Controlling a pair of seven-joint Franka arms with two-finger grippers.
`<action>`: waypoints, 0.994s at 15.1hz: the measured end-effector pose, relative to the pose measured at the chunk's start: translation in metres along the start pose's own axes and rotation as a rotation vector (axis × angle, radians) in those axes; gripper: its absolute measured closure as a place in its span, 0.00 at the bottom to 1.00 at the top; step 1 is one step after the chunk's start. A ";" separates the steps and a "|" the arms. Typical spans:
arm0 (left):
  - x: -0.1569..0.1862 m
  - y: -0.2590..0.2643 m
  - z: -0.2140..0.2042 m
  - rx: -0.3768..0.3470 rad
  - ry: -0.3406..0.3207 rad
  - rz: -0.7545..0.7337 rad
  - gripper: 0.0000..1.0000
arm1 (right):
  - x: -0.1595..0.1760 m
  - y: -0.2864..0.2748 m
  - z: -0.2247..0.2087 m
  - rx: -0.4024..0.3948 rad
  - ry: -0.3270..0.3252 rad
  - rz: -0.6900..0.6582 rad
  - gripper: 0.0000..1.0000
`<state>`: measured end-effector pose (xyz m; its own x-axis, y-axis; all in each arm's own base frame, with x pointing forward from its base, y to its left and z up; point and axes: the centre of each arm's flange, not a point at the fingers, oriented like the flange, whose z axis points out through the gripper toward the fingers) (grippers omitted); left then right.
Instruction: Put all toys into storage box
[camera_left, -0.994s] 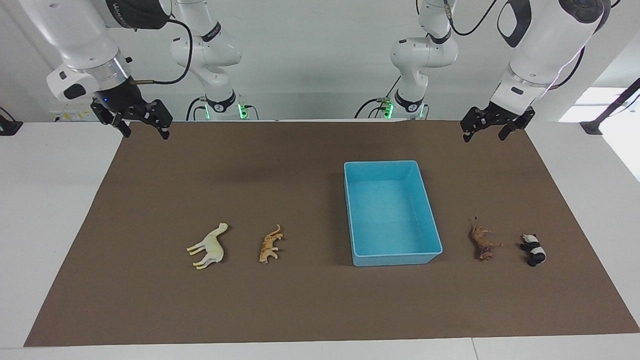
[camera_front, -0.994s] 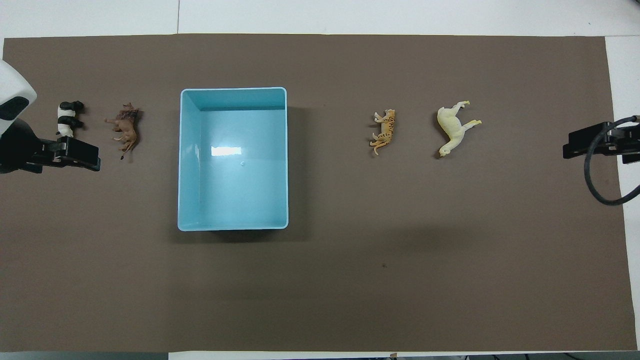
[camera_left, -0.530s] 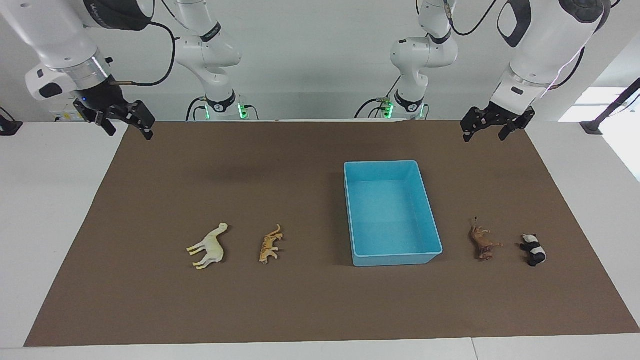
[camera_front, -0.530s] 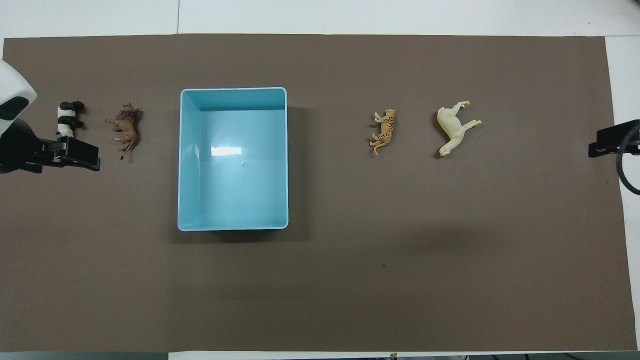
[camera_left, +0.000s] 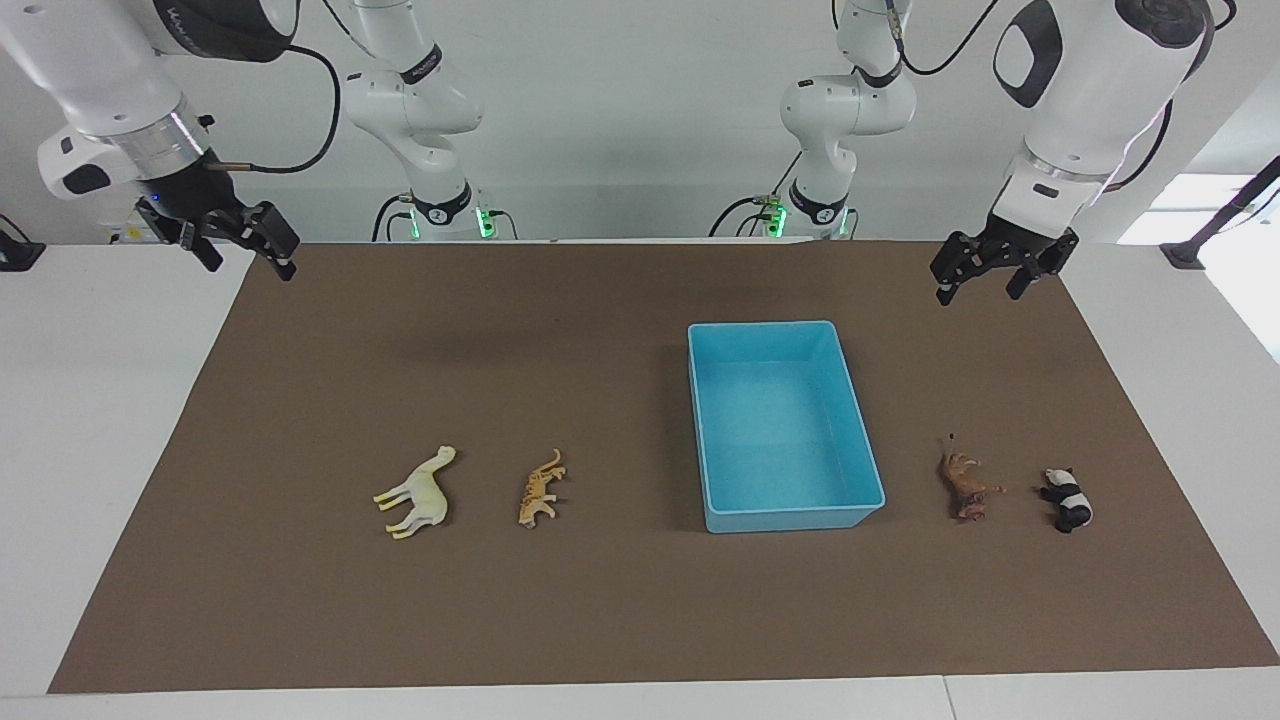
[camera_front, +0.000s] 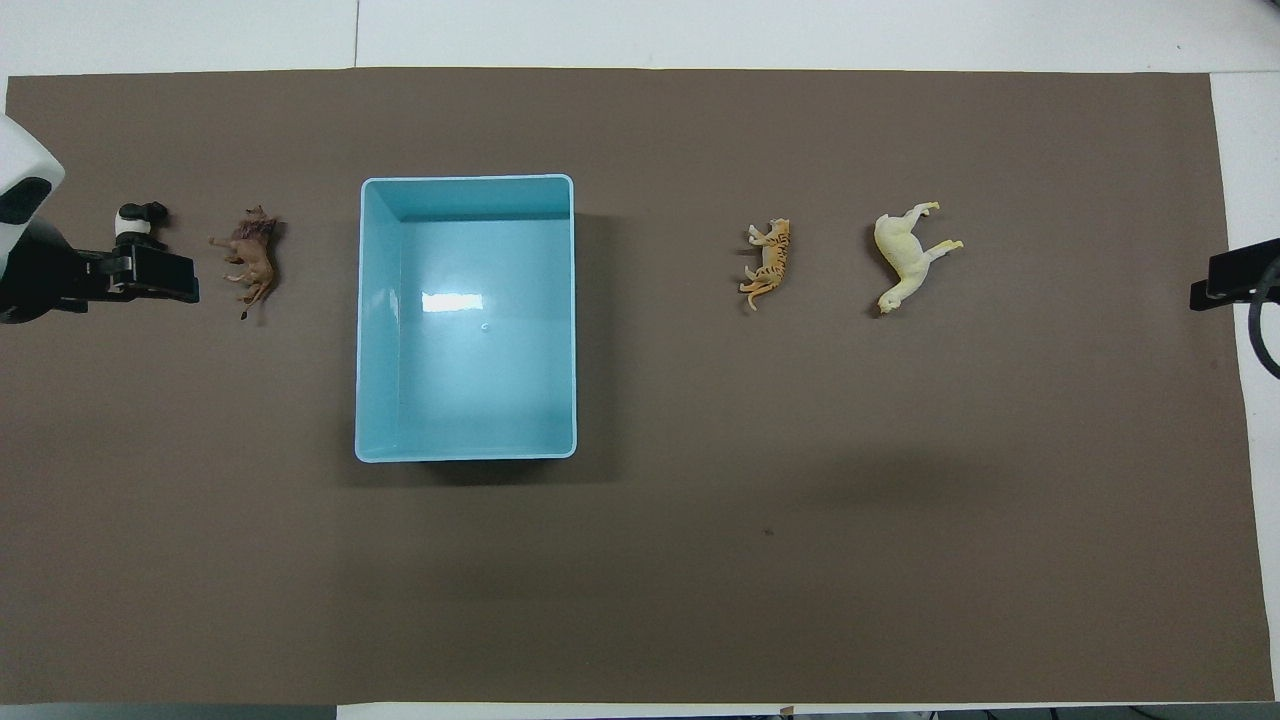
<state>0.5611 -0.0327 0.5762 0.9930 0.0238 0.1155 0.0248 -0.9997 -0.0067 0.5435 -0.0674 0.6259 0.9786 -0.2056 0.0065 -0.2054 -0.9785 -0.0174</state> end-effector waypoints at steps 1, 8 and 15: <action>0.004 -0.011 0.012 0.001 0.039 -0.018 0.00 | 0.001 -0.001 -0.001 0.001 0.009 -0.002 0.00; 0.056 -0.058 0.131 0.040 0.211 -0.025 0.00 | 0.013 -0.039 0.010 0.009 0.084 -0.066 0.00; 0.064 -0.055 0.237 0.069 0.131 0.033 0.00 | 0.046 -0.054 0.098 -0.003 0.049 -0.186 0.00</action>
<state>0.6509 0.0261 0.3487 0.9699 -0.0153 0.2429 0.0044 -0.9967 -0.0805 0.6003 -0.0223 0.5293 0.9981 -0.0216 0.0578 -0.0212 -0.9997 -0.0082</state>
